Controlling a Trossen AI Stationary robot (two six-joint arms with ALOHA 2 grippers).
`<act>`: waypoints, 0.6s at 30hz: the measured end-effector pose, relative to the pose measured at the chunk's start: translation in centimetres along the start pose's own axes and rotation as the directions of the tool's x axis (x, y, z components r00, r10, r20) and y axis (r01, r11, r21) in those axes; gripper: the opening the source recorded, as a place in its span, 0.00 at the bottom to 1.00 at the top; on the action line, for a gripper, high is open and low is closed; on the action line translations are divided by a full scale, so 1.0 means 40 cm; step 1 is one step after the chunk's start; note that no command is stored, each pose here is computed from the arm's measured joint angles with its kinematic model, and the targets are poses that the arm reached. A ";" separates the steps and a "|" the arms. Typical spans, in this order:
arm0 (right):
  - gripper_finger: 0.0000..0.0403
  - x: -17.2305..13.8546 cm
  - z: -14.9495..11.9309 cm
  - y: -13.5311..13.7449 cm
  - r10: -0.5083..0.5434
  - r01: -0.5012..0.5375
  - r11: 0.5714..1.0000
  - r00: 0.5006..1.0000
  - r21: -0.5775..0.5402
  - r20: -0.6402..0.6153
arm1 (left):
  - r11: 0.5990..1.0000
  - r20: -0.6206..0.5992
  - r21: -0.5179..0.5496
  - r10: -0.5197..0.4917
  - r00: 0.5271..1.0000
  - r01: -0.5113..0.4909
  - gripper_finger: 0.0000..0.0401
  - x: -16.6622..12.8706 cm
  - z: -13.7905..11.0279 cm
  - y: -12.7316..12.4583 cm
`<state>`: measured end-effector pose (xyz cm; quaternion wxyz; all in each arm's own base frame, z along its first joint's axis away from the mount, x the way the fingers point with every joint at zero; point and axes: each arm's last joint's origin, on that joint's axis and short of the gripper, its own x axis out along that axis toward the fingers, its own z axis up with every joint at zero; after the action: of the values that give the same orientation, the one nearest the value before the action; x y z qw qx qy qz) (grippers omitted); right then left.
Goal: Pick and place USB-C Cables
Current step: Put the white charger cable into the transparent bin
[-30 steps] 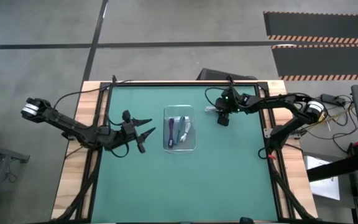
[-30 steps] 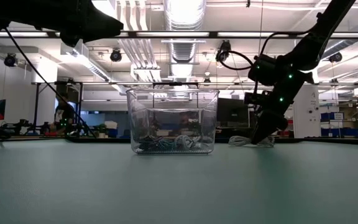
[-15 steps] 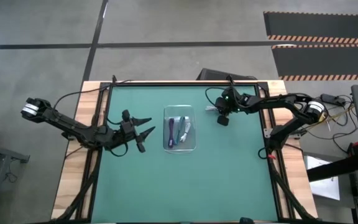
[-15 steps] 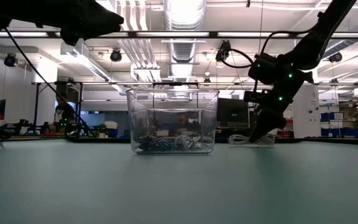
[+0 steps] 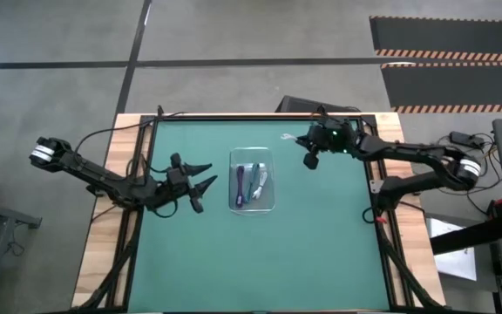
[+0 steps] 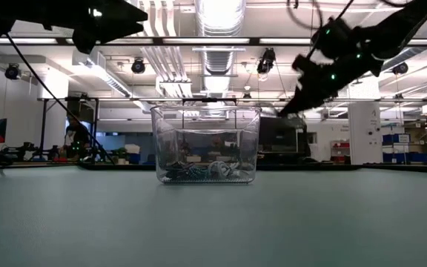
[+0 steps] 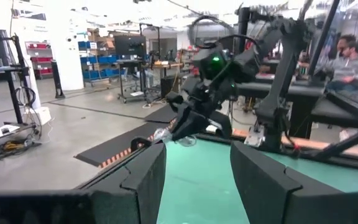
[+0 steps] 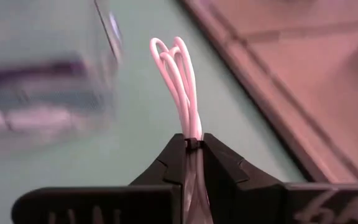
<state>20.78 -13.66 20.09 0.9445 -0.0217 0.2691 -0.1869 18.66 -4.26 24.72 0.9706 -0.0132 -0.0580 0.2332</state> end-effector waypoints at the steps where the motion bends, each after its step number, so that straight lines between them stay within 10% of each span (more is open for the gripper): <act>1: 0.06 -0.009 0.010 0.009 0.003 -0.003 1.000 0.999 0.005 0.053 | 1.000 0.008 -0.008 0.000 1.000 0.000 0.41 0.000 0.002 0.000; 9: 0.06 -0.059 0.036 0.087 0.080 -0.079 0.997 0.920 -0.017 0.385 | 0.999 0.051 -0.053 0.004 0.999 -0.002 0.41 0.000 0.016 0.001; 18: 0.05 -0.086 0.066 0.161 0.163 -0.169 0.984 0.719 -0.058 0.676 | 0.995 0.098 -0.100 0.006 0.995 0.004 0.41 -0.002 0.031 0.003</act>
<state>21.63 -6.59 23.17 0.9904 -0.0603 -0.0932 -0.0821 18.41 -4.19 25.92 0.9647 -0.0503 -0.1170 0.2307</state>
